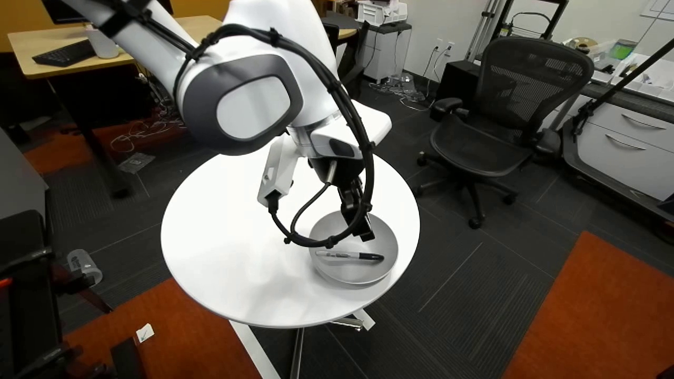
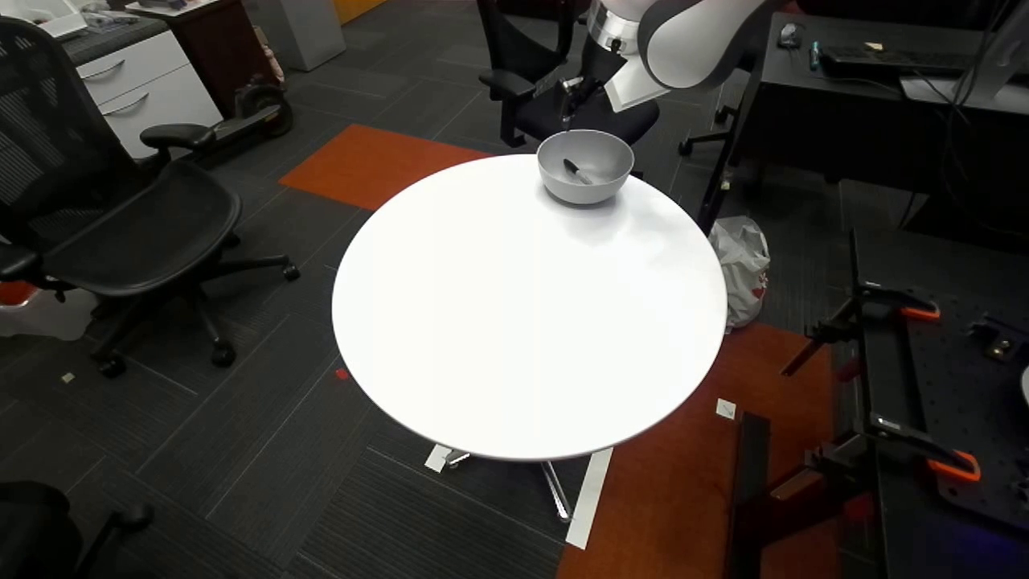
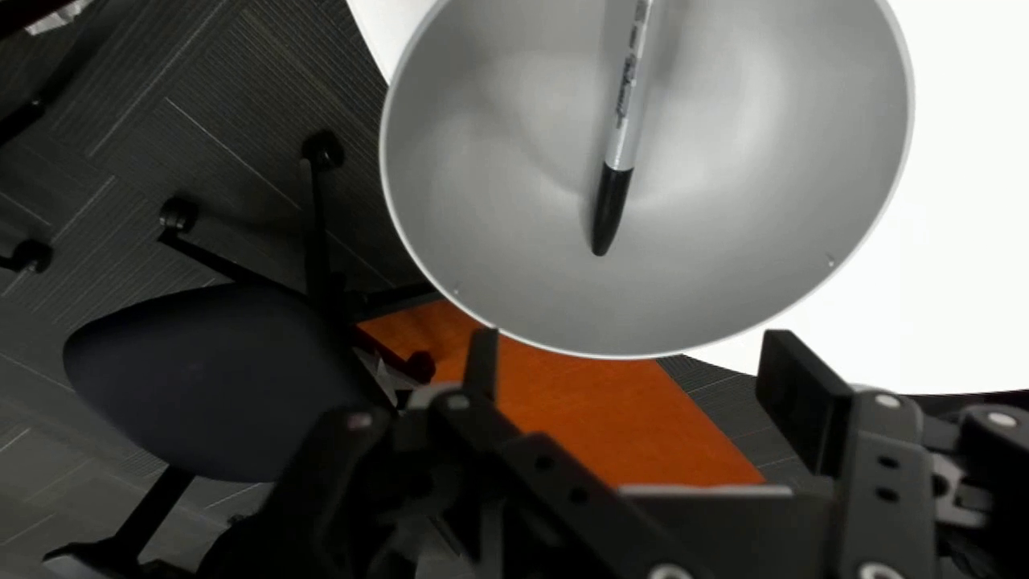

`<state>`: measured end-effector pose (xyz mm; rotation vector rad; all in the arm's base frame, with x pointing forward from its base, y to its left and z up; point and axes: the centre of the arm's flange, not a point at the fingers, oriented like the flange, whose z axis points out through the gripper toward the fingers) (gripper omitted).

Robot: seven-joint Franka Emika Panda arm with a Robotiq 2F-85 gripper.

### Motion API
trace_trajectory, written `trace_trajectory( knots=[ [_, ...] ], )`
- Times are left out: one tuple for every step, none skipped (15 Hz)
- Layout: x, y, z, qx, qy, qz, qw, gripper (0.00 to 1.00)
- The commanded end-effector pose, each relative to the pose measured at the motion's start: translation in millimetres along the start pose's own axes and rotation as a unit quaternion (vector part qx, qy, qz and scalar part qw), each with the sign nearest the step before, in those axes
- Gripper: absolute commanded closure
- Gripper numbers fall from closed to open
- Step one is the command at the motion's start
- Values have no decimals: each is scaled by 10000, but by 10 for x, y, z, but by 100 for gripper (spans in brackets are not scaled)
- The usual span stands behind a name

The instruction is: Put the pen in the bowl

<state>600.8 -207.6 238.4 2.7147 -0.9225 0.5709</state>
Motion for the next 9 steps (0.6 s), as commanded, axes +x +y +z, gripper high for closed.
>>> trace_trajectory(
  knots=[
    [18,-43,-29,84,99,-17,9999,0],
    [10,-49,-38,80,98,-19,9999,0],
    [0,-21,-7,14,4,5,10000,0],
    [-4,-32,-10,19,4,-1,10000,0],
    [-6,-41,-12,22,5,-7,10000,0],
    [-7,-45,-13,24,5,-9,10000,0],
    [-7,-46,-13,24,5,-9,10000,0],
    [-7,-46,-13,24,5,-9,10000,0],
    [-7,-46,-13,24,5,-9,10000,0]
  ],
)
